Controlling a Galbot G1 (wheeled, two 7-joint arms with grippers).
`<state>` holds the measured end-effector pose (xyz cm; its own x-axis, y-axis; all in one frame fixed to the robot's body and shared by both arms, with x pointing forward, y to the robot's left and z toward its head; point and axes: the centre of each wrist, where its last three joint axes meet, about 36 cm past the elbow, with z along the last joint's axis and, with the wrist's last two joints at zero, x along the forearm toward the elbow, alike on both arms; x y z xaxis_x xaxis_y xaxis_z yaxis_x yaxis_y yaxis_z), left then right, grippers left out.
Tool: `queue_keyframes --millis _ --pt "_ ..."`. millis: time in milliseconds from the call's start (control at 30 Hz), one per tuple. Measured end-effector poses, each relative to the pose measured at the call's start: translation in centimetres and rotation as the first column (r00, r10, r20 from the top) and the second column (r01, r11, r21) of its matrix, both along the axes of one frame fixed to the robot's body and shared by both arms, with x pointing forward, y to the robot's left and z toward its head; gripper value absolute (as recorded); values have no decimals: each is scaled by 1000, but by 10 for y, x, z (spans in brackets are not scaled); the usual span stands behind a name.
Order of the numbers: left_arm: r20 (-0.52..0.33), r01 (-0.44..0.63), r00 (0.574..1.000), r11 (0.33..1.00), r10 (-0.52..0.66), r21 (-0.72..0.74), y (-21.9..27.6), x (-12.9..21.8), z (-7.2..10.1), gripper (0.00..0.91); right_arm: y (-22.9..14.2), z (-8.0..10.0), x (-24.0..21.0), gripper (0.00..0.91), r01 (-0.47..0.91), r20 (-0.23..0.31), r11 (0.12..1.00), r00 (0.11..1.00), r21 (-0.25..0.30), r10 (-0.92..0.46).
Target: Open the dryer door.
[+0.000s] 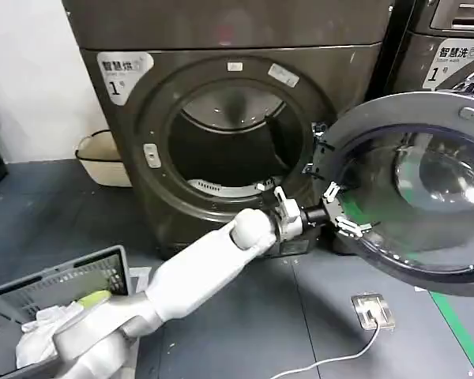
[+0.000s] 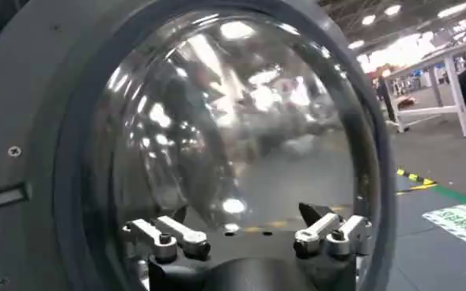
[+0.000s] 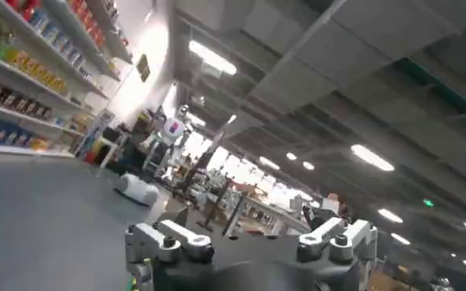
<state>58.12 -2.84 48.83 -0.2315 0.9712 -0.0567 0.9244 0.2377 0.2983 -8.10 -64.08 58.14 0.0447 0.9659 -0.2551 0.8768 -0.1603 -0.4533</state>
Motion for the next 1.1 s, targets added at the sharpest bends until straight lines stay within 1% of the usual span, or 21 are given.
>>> queue_keyframes --millis 267,333,500,600,800,1100 --pt "-7 0 1000 1000 0 3 4 -6 -1 907 0 4 -5 907 8 10 1000 1000 -8 -8" --pt "-13 -1 1000 1000 1 6 7 -10 -1 907 0 5 -6 907 1 26 1000 1000 -12 0" --pt "-21 5 1000 1000 -5 6 22 -27 -3 907 0 5 -5 907 -15 46 1000 999 -19 16" --pt "-18 -2 1000 1000 2 -6 35 -37 3 907 0 3 -4 907 -18 51 1000 999 -18 19" --pt "-44 -22 999 999 21 -37 64 -65 14 907 -1 -1 1 907 -30 55 999 998 -10 31" --pt "-58 -102 993 994 99 -41 117 -111 27 907 -1 -3 15 907 -69 70 998 995 -4 69"
